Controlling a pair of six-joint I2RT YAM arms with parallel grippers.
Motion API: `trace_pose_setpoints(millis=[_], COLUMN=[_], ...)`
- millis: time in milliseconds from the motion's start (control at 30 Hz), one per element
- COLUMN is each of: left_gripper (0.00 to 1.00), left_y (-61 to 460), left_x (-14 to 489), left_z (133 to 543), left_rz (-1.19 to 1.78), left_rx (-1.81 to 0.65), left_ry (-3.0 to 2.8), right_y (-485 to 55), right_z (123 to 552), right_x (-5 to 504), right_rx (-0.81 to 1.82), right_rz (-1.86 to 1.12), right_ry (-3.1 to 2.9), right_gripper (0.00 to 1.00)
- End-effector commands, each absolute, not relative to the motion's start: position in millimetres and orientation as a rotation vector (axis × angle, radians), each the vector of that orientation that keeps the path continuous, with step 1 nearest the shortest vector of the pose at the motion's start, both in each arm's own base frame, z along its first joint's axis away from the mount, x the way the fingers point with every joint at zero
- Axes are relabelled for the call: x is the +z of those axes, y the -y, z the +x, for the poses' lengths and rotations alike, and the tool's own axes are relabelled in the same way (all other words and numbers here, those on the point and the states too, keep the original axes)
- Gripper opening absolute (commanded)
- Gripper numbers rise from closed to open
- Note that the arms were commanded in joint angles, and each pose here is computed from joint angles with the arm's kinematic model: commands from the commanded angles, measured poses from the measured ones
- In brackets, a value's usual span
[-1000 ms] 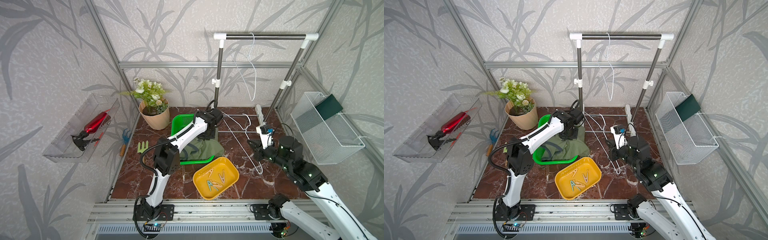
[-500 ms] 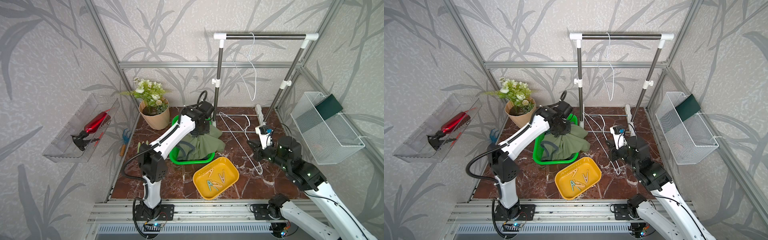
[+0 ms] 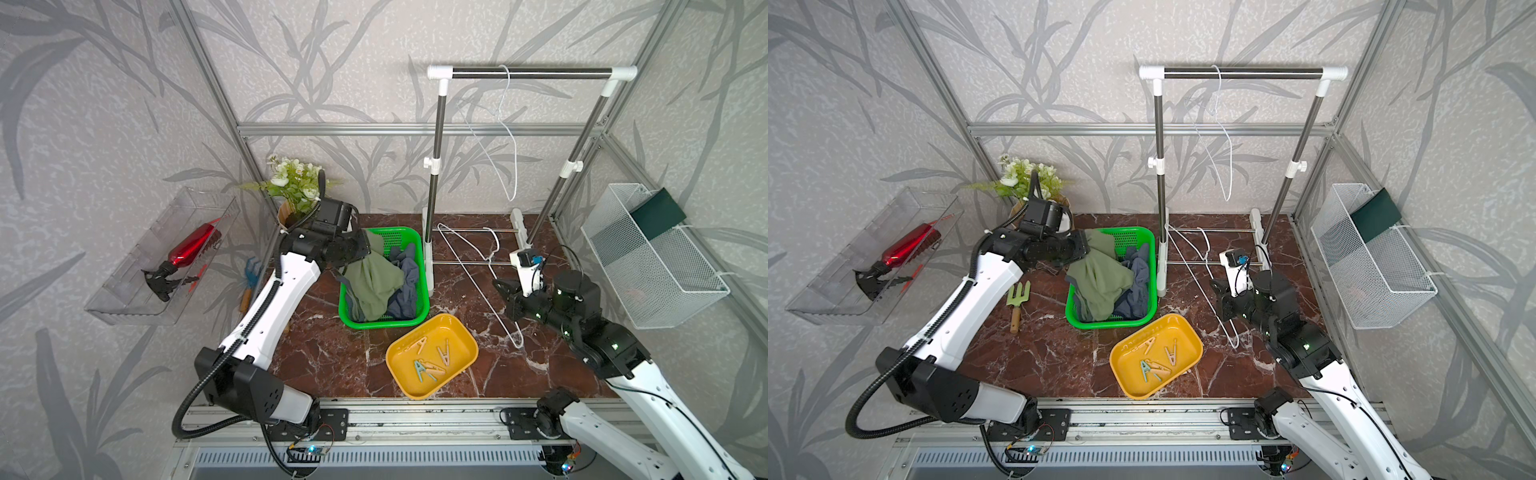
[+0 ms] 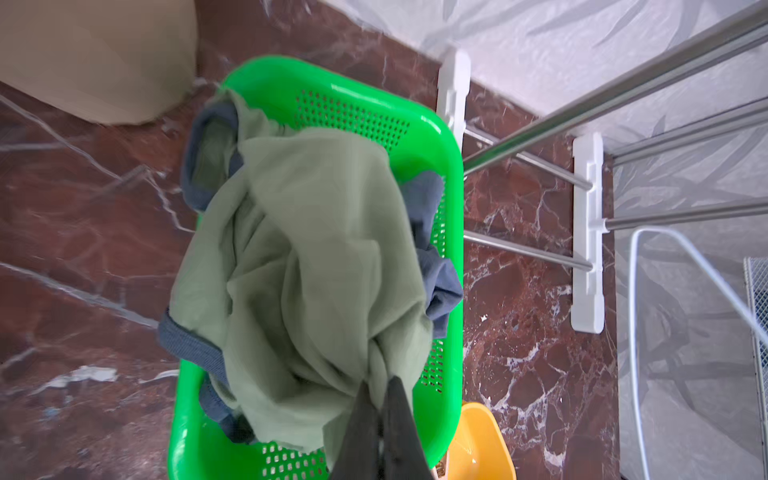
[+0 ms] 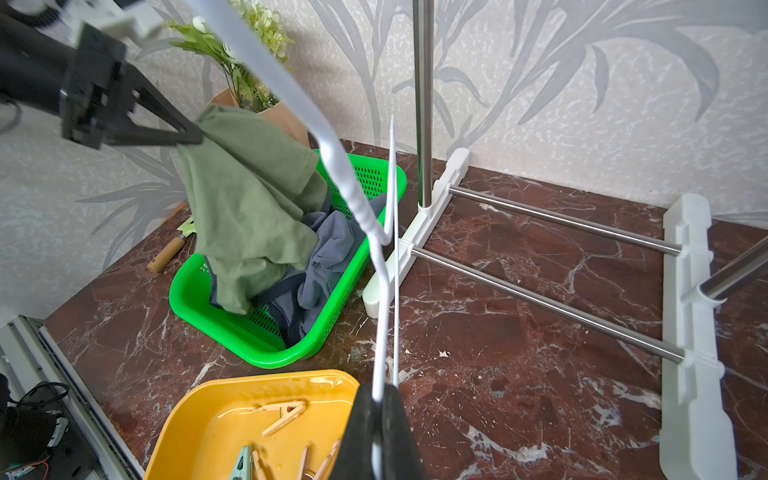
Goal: Remove the clothespins securing tank tops to the hanger
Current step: Place the tank top in the basket.
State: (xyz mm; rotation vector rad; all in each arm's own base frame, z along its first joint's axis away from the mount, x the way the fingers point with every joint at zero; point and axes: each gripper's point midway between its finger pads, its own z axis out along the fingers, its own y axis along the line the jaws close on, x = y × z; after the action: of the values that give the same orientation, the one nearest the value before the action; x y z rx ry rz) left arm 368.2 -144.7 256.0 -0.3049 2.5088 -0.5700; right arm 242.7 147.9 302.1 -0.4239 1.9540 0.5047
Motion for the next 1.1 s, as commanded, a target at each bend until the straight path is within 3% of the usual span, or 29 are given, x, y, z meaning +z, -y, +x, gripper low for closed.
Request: trace_pose_setpoints(millis=[0,333,600,633,767,867,1067], left_gripper=[0.0,0.0,0.0,0.05,0.45,0.64,0.73], left_y=[178.0,223.0,205.5,202.7,191.5,184.8,166.6], left_x=[224.6,120.7,67.1,70.8,114.7,158.8,219.9], left_z=[382.0,389.0,375.1,374.7,380.4,381.8,368.3], left_rz=[-0.275,-0.221,-0.283,-0.27,-0.196,-0.145,-0.117], left_rx=[-0.767,-0.808,-0.773,-0.755,-0.658,-0.622,-0.555], left_ry=[-2.545,-2.745,-2.811,-2.811,-2.738,-2.663,-2.548], right_y=[-148.7,-137.7,-98.9,-93.5,-76.0,-68.1,-57.3], right_z=[244.4,249.1,261.0,262.5,269.9,278.6,300.4], right_x=[314.1,320.0,346.2,352.3,375.6,392.6,419.3], right_rx=[0.523,0.427,0.182,0.155,0.044,0.003,-0.009], right_rz=[-0.406,-0.399,-0.293,-0.275,-0.231,-0.21,-0.157], right_ry=[-1.912,-1.942,-1.993,-1.989,-1.969,-1.953,-1.936], right_gripper=[0.0,0.0,0.0,0.0,0.0,0.0,0.0])
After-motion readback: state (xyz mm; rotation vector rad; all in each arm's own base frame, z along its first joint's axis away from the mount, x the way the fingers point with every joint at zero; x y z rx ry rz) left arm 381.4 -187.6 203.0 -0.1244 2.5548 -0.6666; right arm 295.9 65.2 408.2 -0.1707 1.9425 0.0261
